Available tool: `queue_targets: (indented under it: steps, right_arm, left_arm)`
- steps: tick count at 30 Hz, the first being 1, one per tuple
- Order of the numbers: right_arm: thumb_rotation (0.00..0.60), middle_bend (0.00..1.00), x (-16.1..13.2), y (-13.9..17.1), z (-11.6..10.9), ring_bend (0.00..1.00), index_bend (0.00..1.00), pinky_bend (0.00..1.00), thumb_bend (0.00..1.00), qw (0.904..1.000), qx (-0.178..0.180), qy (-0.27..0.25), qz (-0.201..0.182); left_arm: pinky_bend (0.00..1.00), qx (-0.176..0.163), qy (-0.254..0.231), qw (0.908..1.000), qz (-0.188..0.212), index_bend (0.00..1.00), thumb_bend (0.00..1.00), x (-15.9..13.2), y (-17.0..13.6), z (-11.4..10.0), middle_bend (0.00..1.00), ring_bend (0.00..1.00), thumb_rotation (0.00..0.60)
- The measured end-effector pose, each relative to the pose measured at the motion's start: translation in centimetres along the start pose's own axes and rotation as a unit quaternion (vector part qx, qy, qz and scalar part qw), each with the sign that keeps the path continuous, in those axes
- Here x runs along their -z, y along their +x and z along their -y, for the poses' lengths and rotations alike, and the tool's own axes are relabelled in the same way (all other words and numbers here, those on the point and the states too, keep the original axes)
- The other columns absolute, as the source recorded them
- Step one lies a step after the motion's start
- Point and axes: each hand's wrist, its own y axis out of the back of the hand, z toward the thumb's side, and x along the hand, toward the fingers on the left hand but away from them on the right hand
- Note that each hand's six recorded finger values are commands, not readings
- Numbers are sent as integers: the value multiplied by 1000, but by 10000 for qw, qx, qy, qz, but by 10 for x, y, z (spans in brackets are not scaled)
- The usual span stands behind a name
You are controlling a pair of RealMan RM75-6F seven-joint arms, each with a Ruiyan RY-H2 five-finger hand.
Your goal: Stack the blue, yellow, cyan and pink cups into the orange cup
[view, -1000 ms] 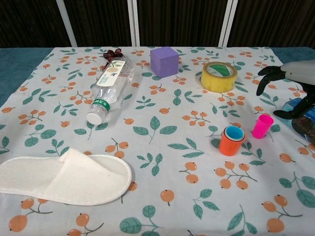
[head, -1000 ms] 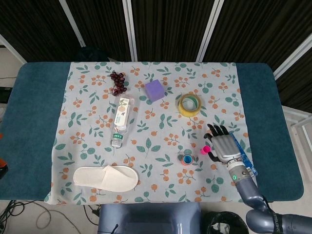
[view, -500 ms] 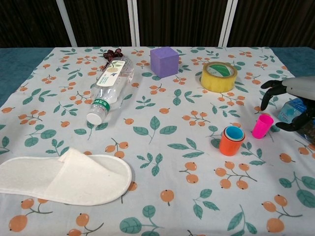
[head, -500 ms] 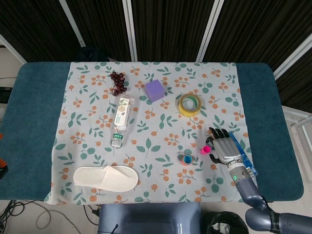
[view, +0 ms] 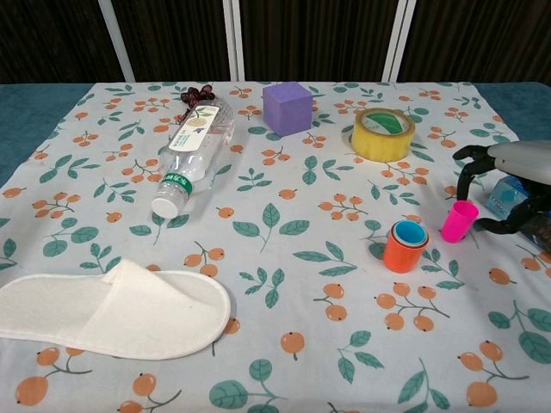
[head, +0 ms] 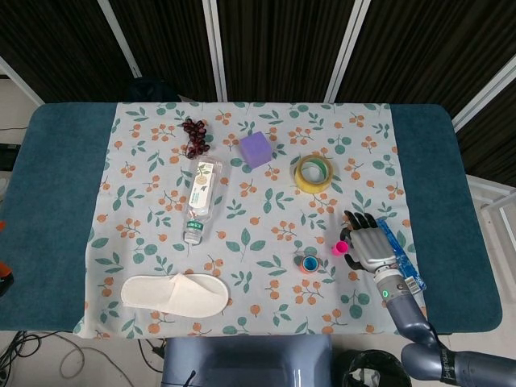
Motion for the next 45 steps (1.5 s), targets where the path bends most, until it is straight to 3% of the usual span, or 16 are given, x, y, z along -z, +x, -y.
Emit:
queue_targets:
  steps: [19, 28, 40, 45]
  right_arm:
    - [600, 0, -6, -4, 1, 0, 487, 61, 458, 9999, 54, -89, -20]
    - [600, 0, -14, 6, -16, 0, 487, 61, 459, 9993, 248, -190, -190]
    - [600, 0, -54, 42, -49, 0, 487, 61, 458, 9946, 436, -187, -920]
    - [600, 0, -69, 51, -53, 0, 487, 61, 459, 9925, 492, -61, -1121]
  left_arm:
    - [76, -4, -6, 10000, -11, 163, 813, 0, 0, 0, 29, 18, 600]
    - [76, -7, -12, 10000, -9, 163, 813, 0, 0, 0, 29, 18, 600]
    - [76, -5, -10, 10000, 23, 163, 814, -2, 0, 1, 29, 18, 600]
    - [76, -8, -20, 10000, 3, 163, 814, -1, 0, 0, 29, 18, 600]
